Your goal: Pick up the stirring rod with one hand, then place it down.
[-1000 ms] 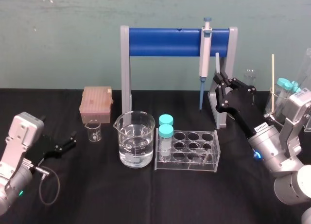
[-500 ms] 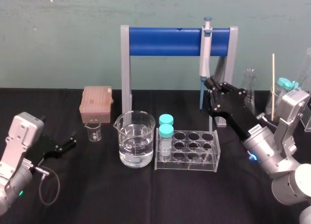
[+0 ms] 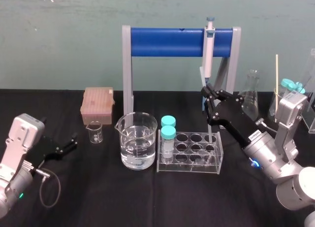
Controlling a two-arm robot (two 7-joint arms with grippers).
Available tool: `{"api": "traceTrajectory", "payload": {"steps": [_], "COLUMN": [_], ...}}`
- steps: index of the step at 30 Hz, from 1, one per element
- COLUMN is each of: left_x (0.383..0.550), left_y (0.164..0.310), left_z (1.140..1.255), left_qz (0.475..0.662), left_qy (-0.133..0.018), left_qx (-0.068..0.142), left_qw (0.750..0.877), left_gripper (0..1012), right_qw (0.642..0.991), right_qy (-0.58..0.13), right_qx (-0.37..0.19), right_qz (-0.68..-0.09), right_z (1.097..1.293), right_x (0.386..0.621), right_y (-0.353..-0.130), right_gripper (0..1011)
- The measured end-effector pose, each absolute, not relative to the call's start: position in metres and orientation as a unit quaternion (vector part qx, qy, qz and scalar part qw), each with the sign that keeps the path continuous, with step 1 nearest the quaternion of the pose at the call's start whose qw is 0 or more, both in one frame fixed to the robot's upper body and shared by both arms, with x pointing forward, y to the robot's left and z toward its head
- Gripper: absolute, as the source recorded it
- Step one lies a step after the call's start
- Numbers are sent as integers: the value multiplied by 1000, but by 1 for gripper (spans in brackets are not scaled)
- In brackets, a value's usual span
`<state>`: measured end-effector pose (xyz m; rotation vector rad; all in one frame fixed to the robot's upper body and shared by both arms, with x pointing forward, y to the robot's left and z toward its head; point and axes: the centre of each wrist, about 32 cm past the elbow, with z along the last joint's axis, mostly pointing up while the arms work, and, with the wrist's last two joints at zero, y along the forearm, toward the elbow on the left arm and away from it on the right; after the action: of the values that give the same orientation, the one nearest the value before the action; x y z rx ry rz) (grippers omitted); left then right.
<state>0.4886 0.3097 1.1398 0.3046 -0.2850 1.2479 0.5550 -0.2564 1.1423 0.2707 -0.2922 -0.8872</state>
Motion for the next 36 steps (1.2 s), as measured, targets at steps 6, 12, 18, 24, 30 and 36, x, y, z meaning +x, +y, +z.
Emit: {"api": "traceTrajectory", "payload": {"steps": [6,12,18,24,30,36], "left_x": [489,489,489,489,489,489], "left_y": [310,310,310,310,310,310], "left_z": [1140,1140,1140,1140,1140,1140], "left_qz": [580,580,580,580,580,580], "left_qy": [-132,-132,-132,-132,-132,-132], "left_qx": [141,141,142,142,142,142], "left_qw": [791,791,791,791,791,791], "left_gripper": [1000,1000,1000,1000,1000,1000], "right_qw": [888,891,893,898,904,910], "right_qy": [-134,-132,-126,-115,-105,-99], "right_qx": [124,119,112,102,92,82], "right_qz": [-421,-418,-417,-412,-404,-395], "right_z": [1141,1141,1139,1133,1125,1119], "right_x": [555,556,556,557,560,563], "right_y": [-257,-257,-257,-258,-259,-259], "right_gripper": [57,57,57,57,57,57]}}
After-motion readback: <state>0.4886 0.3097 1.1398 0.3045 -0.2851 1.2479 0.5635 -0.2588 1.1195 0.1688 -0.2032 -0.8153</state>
